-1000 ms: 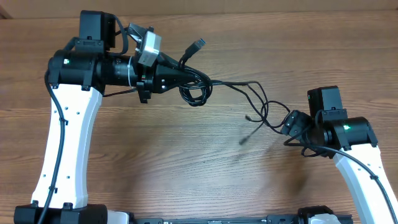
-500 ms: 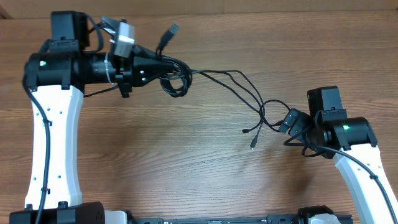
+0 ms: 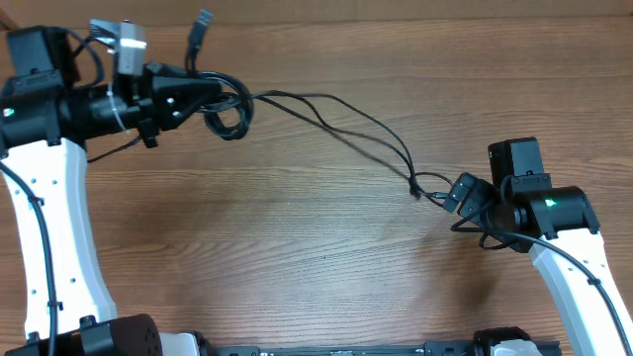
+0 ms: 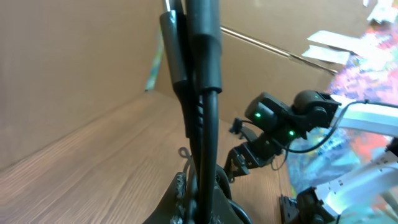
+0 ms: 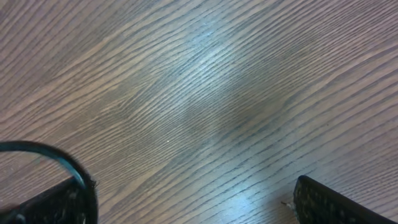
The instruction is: Untangle cables
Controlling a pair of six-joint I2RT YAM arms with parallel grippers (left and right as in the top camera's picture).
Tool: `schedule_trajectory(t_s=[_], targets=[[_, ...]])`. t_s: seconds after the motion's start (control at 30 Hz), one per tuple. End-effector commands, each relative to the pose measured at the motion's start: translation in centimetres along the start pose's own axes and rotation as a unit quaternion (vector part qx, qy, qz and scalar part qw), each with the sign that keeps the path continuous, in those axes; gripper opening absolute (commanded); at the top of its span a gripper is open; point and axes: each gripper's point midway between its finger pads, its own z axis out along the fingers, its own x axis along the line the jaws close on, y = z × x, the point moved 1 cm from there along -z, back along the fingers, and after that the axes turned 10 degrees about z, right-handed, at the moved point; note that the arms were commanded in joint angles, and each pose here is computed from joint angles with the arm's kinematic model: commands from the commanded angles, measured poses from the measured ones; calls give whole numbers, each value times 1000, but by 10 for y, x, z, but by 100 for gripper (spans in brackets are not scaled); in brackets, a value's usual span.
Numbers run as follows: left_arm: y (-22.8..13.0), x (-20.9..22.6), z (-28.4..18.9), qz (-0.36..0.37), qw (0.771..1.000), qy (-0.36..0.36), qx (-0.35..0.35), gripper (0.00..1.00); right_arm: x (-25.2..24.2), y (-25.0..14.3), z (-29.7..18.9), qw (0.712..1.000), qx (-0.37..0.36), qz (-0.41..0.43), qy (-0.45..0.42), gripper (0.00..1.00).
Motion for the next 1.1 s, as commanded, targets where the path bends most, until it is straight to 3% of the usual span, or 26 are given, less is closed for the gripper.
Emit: schedule_trajectory(t_s=[0.0, 0.77, 0.9, 1.07], targets=[[18, -7, -17, 12, 1000, 14, -22, 4, -6, 2, 4, 1000, -7, -1, -14, 100], [16, -4, -28, -24, 999, 31, -26, 4, 16, 0, 3, 999, 7, -3, 42, 100], [14, -7, -27, -42, 998, 30, -26, 4, 36, -7, 0, 993, 30, -59, 101, 100], [8, -12, -14, -60, 998, 19, -10, 4, 71, -20, -12, 964, 59, -151, 210, 100]])
